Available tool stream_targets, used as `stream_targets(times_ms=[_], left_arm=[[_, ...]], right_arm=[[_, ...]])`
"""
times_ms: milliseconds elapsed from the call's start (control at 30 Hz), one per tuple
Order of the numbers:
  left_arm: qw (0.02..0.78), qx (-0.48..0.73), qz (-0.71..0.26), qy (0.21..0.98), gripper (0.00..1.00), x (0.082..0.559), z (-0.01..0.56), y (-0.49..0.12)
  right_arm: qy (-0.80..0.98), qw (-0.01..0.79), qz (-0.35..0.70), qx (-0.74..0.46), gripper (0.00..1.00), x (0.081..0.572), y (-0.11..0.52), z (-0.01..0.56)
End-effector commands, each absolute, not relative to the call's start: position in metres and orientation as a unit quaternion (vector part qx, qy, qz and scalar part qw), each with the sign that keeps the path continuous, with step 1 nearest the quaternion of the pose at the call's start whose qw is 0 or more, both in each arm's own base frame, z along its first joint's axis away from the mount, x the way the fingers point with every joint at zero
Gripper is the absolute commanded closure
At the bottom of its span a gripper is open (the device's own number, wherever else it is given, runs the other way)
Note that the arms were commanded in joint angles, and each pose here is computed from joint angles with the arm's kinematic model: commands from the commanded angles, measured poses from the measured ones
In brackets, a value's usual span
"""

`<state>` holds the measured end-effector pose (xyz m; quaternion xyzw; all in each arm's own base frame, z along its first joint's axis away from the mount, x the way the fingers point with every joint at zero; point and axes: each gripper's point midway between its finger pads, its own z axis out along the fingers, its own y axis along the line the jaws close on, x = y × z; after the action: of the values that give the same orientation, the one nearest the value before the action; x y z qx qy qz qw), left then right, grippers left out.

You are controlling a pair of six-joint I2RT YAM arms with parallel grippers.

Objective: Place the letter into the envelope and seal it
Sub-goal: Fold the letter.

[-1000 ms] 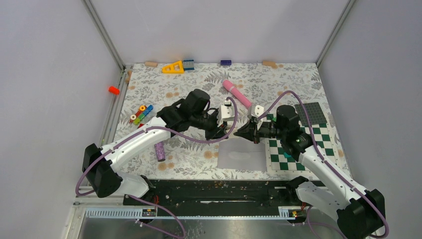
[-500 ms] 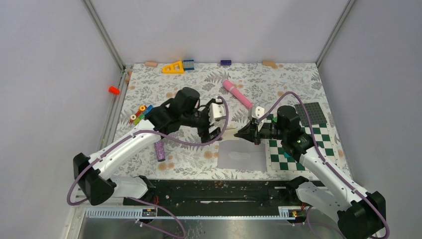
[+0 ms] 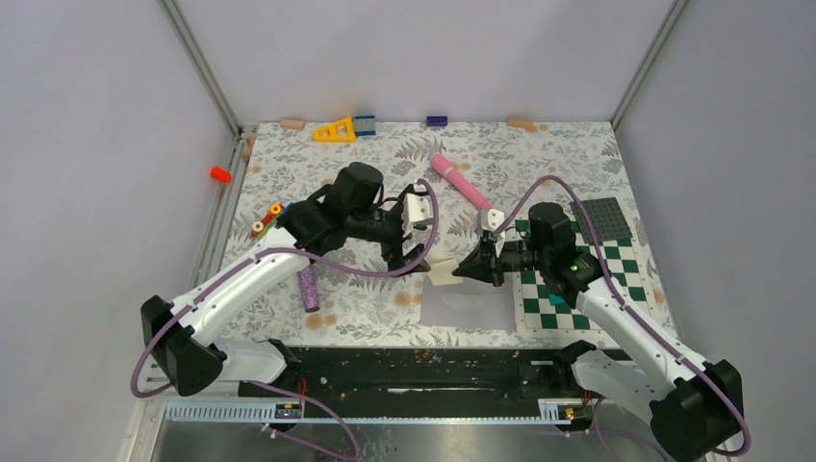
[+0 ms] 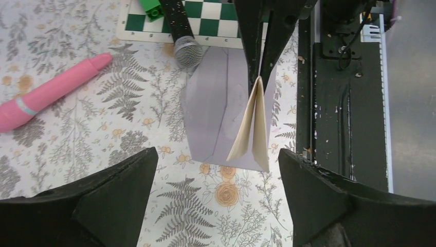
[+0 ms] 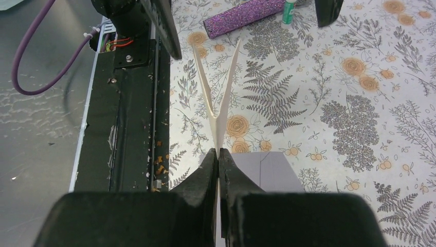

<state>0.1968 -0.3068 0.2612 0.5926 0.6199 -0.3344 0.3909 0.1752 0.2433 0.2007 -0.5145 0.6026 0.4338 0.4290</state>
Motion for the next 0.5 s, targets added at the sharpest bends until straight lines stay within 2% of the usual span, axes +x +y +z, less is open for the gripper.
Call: stream_targets(times_ms=[0,67,167,267,300,467], left_arm=[[0.382,0.606,-0.368,0.593,0.08,0.184,0.273,-0.327],[0.372,0.611,-0.37,0.593,0.11,0.181,0.267,-0.332],[0.361,0.615,-0.373,0.594,0.22,0.179,0.262,-0.337],[0.354,0.618,-0.375,0.593,0.4,0.176,0.259,-0.339],[0.354,0.619,-0.376,0.592,0.5,0.176,0.259,-0.339],[0.351,0.62,-0.377,0.592,0.87,0.175,0.258,-0.338]], right_arm=[[0.58,0.434,0.444,-0.528,1.0,0.173,0.248,0.216],[0.58,0.432,0.446,-0.527,1.0,0.173,0.249,0.216],[0.579,0.432,0.446,-0.528,1.0,0.172,0.248,0.216],[0.579,0.433,0.445,-0.529,1.0,0.172,0.248,0.216],[0.579,0.434,0.444,-0.529,1.0,0.172,0.248,0.216],[0.579,0.435,0.442,-0.529,0.99,0.173,0.248,0.216]])
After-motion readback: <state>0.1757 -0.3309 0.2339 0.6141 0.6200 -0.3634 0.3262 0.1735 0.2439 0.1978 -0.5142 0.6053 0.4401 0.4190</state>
